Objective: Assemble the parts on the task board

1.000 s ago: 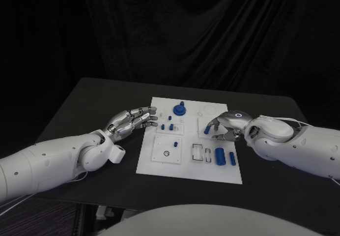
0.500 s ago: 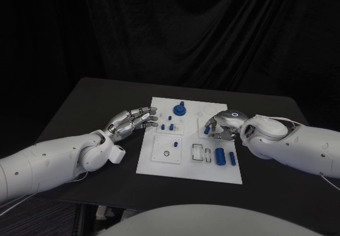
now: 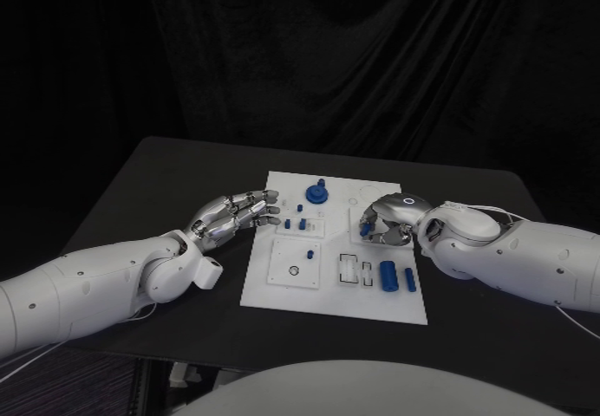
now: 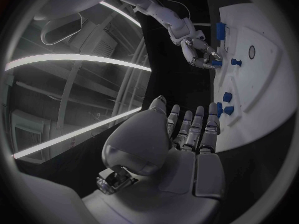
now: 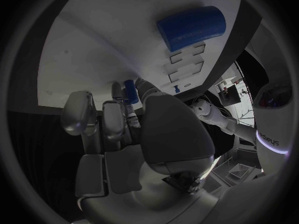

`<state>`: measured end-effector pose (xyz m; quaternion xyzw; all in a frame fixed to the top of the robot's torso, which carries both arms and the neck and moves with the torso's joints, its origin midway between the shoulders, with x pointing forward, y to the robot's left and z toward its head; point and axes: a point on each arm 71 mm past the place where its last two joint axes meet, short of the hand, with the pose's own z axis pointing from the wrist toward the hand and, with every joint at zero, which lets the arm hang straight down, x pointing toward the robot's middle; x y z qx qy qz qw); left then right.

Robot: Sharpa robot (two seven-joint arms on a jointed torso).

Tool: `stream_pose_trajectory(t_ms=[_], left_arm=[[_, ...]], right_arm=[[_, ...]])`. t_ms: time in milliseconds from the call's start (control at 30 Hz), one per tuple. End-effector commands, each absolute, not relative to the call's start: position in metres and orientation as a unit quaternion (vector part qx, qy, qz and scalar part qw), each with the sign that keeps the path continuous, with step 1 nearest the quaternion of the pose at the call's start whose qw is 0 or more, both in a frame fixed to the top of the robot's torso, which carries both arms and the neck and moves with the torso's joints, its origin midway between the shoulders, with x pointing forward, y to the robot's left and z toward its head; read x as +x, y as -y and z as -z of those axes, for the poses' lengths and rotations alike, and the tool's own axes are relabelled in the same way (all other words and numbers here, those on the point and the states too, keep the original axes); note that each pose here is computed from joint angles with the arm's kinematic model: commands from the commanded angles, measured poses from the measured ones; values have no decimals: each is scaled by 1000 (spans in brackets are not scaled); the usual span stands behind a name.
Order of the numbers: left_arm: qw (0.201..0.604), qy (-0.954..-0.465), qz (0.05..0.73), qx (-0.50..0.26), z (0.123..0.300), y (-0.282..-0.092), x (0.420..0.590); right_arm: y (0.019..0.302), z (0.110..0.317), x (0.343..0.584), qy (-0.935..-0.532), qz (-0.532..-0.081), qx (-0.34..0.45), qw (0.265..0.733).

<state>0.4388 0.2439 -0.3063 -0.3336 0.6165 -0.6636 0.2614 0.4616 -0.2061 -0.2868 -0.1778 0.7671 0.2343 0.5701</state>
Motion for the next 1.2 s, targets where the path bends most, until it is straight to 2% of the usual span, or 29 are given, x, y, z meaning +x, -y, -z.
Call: stream_pose_trajectory(t_ms=[33,600,800,1200], left_arm=[[264,-590,690,-326,302,-242,438],[260,-593,687,-329,306,-242,437],[258,-594,687,-329,306,-241,437],[258,-596,686,-329,307,-240,438]], right_arm=[[204,294,458,-777,-237,-181,554],[205,284,454,-761,-251,-173,573],[201,266,457,-745,-262,-171,589],[193,213,460,-731,-264,-185,601]])
